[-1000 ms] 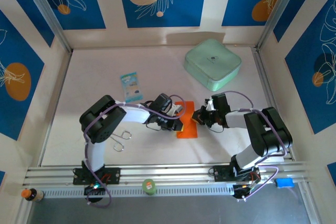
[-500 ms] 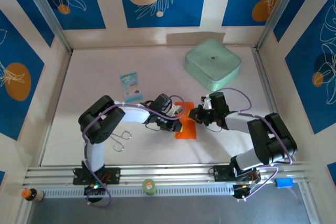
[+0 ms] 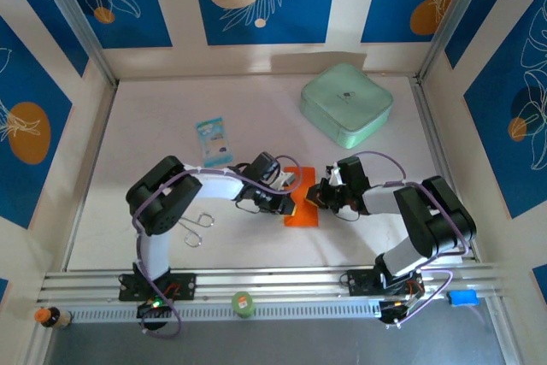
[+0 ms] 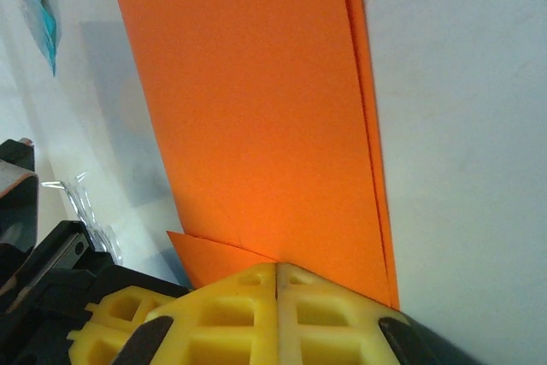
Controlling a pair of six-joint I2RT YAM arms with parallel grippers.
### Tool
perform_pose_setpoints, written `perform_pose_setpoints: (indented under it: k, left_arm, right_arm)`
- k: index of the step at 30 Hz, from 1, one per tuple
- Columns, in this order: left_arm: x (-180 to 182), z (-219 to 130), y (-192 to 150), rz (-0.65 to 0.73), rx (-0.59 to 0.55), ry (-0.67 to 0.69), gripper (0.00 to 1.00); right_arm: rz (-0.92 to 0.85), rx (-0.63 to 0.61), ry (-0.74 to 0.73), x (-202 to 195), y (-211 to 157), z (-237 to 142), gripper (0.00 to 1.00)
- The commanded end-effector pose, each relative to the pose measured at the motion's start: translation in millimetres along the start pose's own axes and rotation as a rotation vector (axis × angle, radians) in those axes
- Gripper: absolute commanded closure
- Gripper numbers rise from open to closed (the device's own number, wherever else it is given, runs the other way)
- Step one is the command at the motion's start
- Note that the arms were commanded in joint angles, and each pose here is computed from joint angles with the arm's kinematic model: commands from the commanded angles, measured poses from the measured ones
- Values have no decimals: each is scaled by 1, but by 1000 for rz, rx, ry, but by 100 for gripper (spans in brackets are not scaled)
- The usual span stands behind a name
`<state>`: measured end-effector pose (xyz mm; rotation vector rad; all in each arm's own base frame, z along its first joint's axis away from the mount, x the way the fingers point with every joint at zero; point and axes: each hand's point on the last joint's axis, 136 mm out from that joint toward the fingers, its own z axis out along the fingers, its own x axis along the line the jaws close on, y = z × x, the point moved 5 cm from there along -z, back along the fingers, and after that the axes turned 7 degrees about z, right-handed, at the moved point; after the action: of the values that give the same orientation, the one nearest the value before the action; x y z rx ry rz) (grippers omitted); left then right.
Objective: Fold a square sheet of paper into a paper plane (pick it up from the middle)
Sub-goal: Fold the triangle a second time at the center of the table.
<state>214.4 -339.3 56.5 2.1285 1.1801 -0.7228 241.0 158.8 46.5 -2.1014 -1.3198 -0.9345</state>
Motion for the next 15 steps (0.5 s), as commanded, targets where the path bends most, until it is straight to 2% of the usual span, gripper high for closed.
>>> perform_pose_setpoints:
  k: [1,6,15]
  left_arm:
    - [-19,-11,15,1,-36,-20,99]
    - [-28,-4,26,7,-39,-73,98]
    - [-18,19,24,-19,21,-64,97]
  right_arm:
    - [58,-3,-89,-27,-6,3,100]
    - [56,-1,-86,-26,-5,3,100]
    - [60,3,-83,-26,-6,3,100]
